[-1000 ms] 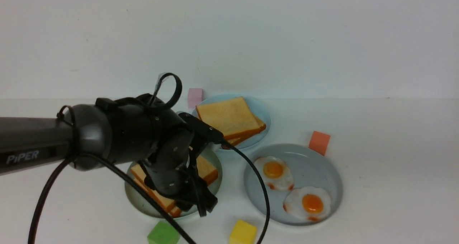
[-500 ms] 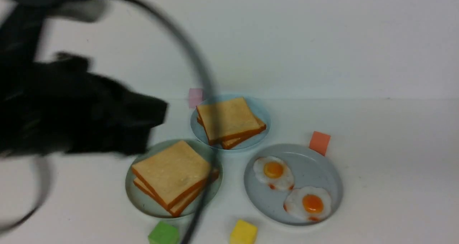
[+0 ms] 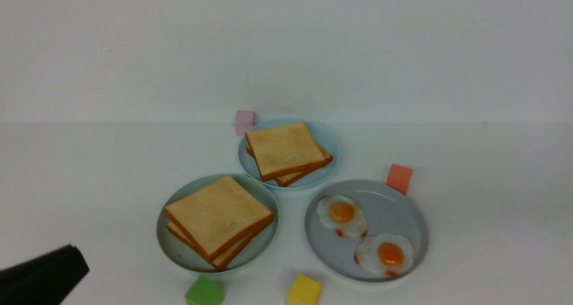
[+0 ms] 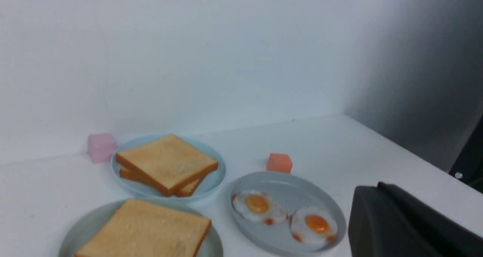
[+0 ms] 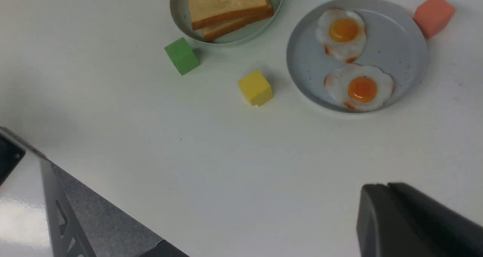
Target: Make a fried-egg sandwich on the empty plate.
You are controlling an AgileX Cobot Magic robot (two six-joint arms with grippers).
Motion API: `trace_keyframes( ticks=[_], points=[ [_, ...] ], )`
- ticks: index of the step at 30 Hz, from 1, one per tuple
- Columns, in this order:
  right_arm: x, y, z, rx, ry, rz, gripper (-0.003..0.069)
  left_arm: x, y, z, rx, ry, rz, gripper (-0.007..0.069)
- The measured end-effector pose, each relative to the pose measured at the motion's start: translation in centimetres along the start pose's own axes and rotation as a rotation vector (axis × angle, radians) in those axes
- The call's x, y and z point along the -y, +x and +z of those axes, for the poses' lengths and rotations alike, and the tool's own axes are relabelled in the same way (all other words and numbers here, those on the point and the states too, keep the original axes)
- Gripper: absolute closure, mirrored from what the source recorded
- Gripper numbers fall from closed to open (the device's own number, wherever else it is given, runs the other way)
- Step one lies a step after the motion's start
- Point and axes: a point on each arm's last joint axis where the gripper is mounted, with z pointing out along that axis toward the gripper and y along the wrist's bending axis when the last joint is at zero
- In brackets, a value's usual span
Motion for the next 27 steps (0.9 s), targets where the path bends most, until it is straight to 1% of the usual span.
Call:
trace_keyframes(
  ticks=[8,13,15,16,17,18,19,21,22,23,24,25,27],
  points=[
    [0.0,0.1,0.1,-0.004,0.001,-0.001,0.0597,-0.6,2.5,0.2,-0.071,-0.016,-0.005,0.0638],
    [0.3,1.3,1.4,-0.055,0.021,-0.006,0.0589,-0.7,3.3,0.3,-0.121,-0.019,-0.007,0.0638],
    [0.8,2.2,2.3,-0.085,0.057,0.005,0.0587,-0.7,3.4,0.2,-0.132,-0.019,-0.007,0.0638],
    [1.5,2.6,2.9,-0.088,0.120,0.015,0.0586,-0.7,3.5,0.2,-0.140,-0.019,-0.008,0.0638],
    [1.6,2.6,2.8,-0.084,0.124,0.013,0.0586,-0.7,3.5,0.2,-0.141,-0.019,-0.008,0.0638],
    [2.3,3.0,3.0,-0.070,0.178,0.037,0.0587,-0.7,3.6,0.2,-0.143,-0.019,-0.009,0.0638],
    [2.8,3.3,3.1,-0.055,0.205,0.054,0.0590,-0.7,3.6,0.2,-0.146,-0.019,-0.009,0.0638],
    [3.6,4.1,3.2,0.019,0.234,0.104,0.0615,-0.7,3.6,0.2,-0.149,-0.019,-0.009,0.0638],
    [4.1,4.6,3.3,0.076,0.250,0.130,0.0631,-0.7,3.7,0.2,-0.150,-0.019,-0.009,0.0638],
    [4.9,5.9,4.1,0.158,0.286,0.155,0.0659,-0.7,3.7,0.2,-0.153,-0.019,-0.009,0.0638],
    [4.8,5.7,4.1,0.174,0.278,0.149,0.0662,-0.7,3.7,0.2,-0.153,-0.019,-0.009,0.0638],
    [5.5,7.1,4.9,0.275,0.302,0.151,0.0669,-0.7,3.7,0.2,-0.155,-0.019,-0.009,0.0638],
    [6.4,9.6,6.7,0.360,0.352,0.172,0.0671,-0.7,3.7,0.2,-0.156,-0.019,-0.009,0.0638]
  ],
)
